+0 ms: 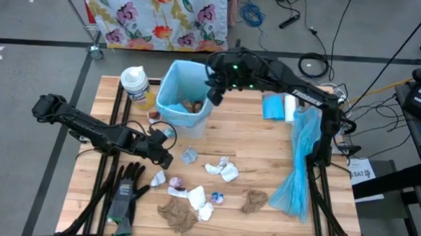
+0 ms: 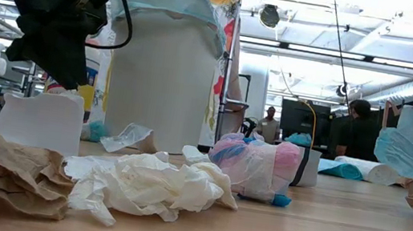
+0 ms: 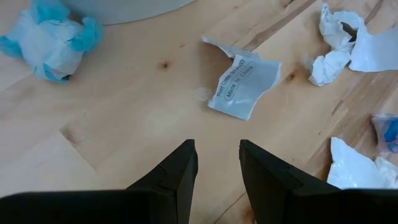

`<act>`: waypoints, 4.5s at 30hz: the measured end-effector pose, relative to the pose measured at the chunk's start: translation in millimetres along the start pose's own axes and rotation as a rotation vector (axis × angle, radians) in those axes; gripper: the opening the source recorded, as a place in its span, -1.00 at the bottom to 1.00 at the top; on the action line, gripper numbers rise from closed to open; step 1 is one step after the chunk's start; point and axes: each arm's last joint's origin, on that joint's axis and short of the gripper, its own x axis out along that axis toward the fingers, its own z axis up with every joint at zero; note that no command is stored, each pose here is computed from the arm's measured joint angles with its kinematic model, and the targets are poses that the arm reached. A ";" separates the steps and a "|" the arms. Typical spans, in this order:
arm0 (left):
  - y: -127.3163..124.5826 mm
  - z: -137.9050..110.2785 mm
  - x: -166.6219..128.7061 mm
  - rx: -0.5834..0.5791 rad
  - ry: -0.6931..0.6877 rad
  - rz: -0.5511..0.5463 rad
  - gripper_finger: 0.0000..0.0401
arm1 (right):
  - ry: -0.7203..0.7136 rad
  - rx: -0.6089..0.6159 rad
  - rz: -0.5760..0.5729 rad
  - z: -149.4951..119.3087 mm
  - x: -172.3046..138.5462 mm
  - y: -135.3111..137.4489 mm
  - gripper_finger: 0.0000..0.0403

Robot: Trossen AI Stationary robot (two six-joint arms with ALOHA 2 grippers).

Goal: Place trash/remove bag and relplace
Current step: Adjust the trash bin, then put the white paper into the trash bin

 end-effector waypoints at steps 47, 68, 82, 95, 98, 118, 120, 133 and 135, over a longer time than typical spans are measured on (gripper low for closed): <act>16.8 9.9 2.2 -0.095 -0.058 0.156 -0.60 | 0.280 0.324 0.297 -312.8 21.2 72.4 -1.00; 53.4 33.1 3.1 -0.606 -0.182 0.398 -0.99 | 0.237 0.269 0.425 -351.6 -0.3 54.1 -1.00; 52.9 93.2 11.3 -0.319 -0.430 0.196 -1.00 | 0.248 0.280 0.483 -350.0 -2.0 55.6 -1.00; 24.4 116.7 66.2 -0.184 -0.369 -0.214 -1.00 | 0.251 0.295 0.477 -350.1 -1.9 55.4 -1.00; 14.7 114.1 77.5 -0.121 -0.326 -0.327 -1.00 | 0.250 0.291 0.477 -350.1 -1.9 55.4 -1.00; 10.0 61.6 23.4 -0.079 -0.086 -0.146 -0.98 | 0.238 0.265 0.457 -348.6 1.1 49.7 -1.00; 9.8 62.3 19.0 -0.080 -0.097 -0.160 -0.92 | 0.237 0.261 0.457 -348.6 1.1 49.7 -1.00; 4.5 68.8 13.6 -0.196 -0.175 -0.224 -0.28 | 0.247 0.209 0.447 -350.9 1.2 48.7 -1.00; 4.1 69.1 13.5 -0.196 -0.177 -0.228 -0.19 | 0.246 0.201 0.448 -351.0 1.2 48.7 -1.00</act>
